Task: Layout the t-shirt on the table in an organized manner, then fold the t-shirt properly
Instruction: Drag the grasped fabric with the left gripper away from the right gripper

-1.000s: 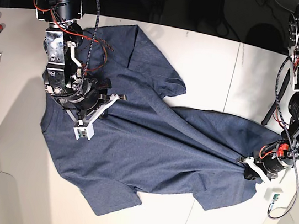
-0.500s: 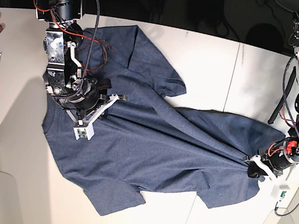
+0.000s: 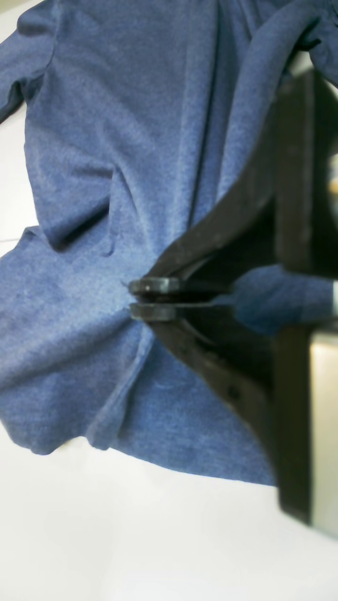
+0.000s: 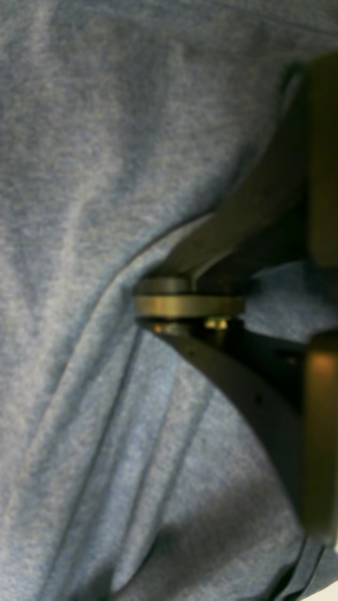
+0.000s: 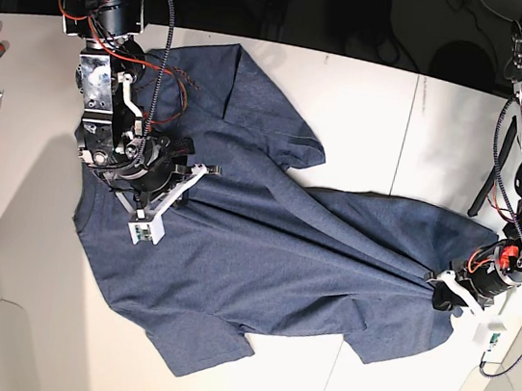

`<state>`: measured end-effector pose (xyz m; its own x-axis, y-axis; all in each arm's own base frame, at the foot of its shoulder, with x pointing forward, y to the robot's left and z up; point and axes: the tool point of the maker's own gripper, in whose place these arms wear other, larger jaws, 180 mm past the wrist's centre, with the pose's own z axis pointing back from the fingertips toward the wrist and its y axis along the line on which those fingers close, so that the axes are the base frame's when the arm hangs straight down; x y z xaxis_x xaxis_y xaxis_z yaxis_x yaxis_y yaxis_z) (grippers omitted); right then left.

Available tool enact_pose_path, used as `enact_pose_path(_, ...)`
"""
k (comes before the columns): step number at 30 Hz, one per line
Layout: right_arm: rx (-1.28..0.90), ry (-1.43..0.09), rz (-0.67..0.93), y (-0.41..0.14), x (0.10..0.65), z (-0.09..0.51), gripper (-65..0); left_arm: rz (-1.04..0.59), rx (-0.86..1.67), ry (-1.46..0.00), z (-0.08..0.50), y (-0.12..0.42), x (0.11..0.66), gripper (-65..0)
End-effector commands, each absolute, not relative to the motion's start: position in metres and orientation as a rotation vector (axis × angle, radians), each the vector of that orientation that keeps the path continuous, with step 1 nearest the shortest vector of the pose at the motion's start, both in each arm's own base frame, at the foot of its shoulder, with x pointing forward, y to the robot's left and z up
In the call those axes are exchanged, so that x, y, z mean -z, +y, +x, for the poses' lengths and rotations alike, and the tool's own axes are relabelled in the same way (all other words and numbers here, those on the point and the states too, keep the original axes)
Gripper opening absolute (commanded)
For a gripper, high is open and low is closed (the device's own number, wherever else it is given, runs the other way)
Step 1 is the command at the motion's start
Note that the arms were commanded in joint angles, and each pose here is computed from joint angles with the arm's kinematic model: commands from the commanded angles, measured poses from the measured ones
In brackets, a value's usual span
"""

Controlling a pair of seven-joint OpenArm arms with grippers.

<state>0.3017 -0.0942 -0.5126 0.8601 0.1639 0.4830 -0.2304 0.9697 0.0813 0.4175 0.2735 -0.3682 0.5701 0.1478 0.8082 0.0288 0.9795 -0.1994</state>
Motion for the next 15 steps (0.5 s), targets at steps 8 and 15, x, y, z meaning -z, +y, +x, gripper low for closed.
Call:
enact_pose_path(8,-0.21,-0.299,0.002,-0.1309,0.5386,0.2618,-65.0,-0.184,-0.05,-1.031,0.429,0.284,0.3434,-52.0)
enact_pose_path(15,-0.21,-0.299,0.002,-0.1309,0.5386,0.2618,-65.0,-0.193,-0.052,-1.017,0.427,0.2796,0.3483,-51.9)
